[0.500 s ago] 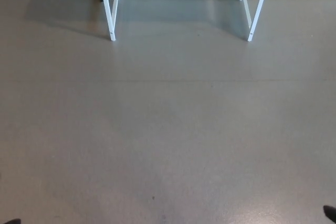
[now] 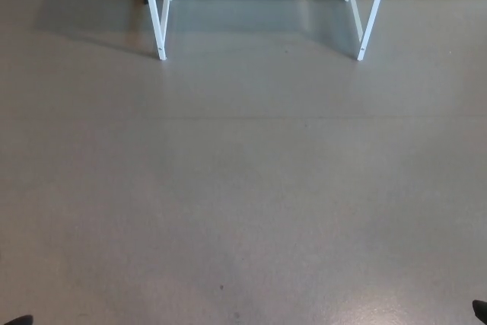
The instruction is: The robot walks towards a desk on which a shovel is kept on the left hand side and a container is kept on the right hand side. The robot picks up the shovel using its left hand and places it in the container.
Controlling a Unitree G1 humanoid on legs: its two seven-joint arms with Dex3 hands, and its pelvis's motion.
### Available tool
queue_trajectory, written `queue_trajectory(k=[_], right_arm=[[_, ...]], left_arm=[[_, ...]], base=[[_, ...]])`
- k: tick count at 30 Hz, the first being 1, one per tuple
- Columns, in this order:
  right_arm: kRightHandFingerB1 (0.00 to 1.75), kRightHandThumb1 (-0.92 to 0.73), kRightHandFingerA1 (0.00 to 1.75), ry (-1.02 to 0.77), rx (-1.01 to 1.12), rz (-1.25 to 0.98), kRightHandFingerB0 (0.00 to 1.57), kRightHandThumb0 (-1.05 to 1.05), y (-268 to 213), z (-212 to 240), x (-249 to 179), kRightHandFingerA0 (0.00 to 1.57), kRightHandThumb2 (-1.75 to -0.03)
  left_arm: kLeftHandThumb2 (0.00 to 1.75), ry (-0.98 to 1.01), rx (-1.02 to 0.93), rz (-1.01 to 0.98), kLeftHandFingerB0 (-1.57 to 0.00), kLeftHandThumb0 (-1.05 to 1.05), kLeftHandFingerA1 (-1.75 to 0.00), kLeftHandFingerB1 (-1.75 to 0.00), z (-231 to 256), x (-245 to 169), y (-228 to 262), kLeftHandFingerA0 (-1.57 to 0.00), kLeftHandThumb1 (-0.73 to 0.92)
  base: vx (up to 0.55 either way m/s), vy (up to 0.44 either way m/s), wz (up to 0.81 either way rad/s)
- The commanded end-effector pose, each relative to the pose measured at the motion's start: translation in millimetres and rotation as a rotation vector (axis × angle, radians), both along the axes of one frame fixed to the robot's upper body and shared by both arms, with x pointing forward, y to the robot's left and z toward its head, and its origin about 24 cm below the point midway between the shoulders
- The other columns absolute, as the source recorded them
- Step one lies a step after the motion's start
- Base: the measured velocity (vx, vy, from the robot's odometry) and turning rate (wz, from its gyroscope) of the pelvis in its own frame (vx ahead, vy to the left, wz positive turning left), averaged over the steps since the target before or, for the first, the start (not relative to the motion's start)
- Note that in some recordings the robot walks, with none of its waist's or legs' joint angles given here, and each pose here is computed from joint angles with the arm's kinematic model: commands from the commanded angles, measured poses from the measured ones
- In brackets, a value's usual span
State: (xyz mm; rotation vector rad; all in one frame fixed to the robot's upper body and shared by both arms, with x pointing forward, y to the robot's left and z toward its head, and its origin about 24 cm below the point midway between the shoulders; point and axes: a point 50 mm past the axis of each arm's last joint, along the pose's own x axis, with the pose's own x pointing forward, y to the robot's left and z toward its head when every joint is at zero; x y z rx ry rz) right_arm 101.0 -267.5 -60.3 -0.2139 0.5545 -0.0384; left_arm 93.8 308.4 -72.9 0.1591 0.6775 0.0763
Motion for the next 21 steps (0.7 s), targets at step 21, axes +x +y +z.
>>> queue_trajectory(k=[21], right_arm=[[0.42, -0.62, 0.51, -0.031, 0.002, 0.004, 0.13, -0.6, -1.0, 1.3, -5.6, 0.29, -0.84]], left_arm=[[0.66, -0.034, 0.017, -0.021, -0.18, -0.74, -0.39, -0.33, 4.8, -0.7, 6.3, -0.27, 0.86]], base=[[0.0, 0.0, 0.0]])
